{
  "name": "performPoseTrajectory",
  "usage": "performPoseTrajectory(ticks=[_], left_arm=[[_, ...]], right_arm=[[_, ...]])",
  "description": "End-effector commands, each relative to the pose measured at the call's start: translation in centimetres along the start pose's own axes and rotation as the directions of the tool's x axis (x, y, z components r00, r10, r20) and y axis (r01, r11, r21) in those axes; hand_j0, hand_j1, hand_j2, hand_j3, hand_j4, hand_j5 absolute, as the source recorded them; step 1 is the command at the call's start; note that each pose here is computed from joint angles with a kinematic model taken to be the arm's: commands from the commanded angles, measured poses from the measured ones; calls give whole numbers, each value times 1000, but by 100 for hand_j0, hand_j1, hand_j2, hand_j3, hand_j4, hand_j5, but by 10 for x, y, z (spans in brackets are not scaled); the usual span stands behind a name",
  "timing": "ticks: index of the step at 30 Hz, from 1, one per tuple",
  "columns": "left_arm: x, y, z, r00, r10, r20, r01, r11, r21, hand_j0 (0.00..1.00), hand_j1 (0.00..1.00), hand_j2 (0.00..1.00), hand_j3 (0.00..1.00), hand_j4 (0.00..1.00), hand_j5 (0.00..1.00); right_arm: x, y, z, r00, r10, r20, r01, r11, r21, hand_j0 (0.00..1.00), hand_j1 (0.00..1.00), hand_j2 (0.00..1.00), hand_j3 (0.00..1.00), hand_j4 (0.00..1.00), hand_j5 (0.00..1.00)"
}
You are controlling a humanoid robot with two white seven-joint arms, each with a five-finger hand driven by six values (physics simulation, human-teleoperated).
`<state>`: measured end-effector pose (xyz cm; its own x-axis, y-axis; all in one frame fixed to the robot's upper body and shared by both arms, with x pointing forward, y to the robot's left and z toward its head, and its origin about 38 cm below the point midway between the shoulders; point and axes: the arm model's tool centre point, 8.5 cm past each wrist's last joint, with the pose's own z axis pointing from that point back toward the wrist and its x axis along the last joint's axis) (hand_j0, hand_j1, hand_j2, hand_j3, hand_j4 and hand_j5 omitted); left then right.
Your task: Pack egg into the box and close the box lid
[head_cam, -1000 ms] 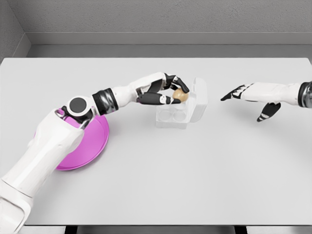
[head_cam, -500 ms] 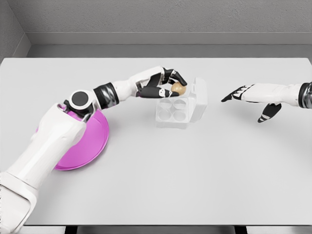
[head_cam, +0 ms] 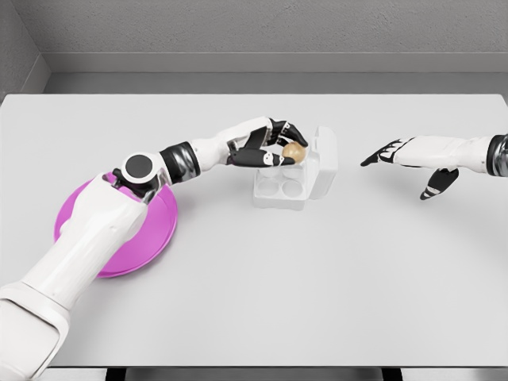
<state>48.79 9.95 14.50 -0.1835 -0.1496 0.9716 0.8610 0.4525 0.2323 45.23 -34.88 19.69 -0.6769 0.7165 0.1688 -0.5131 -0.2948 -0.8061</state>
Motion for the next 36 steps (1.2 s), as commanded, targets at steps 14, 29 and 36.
performPoseTrajectory(ticks=[14, 29, 36], left_arm=[[2, 3, 4, 1000, -6, 8, 6, 1000, 7, 83, 83, 83, 83, 83, 83], [17, 18, 23, 994, -86, 65, 84, 996, 28, 93, 93, 93, 93, 93, 93], [19, 22, 29, 991, -107, 76, 105, 994, 36, 94, 94, 94, 94, 94, 94]], right_arm=[[0, -1, 0, 1000, -3, 1, 3, 1000, -3, 100, 100, 100, 100, 100, 100], [2, -3, -3, 1000, -6, 7, 6, 1000, -15, 100, 100, 100, 100, 100, 100], [8, -5, -12, 1000, -5, 31, 6, 1000, -23, 100, 100, 100, 100, 100, 100]])
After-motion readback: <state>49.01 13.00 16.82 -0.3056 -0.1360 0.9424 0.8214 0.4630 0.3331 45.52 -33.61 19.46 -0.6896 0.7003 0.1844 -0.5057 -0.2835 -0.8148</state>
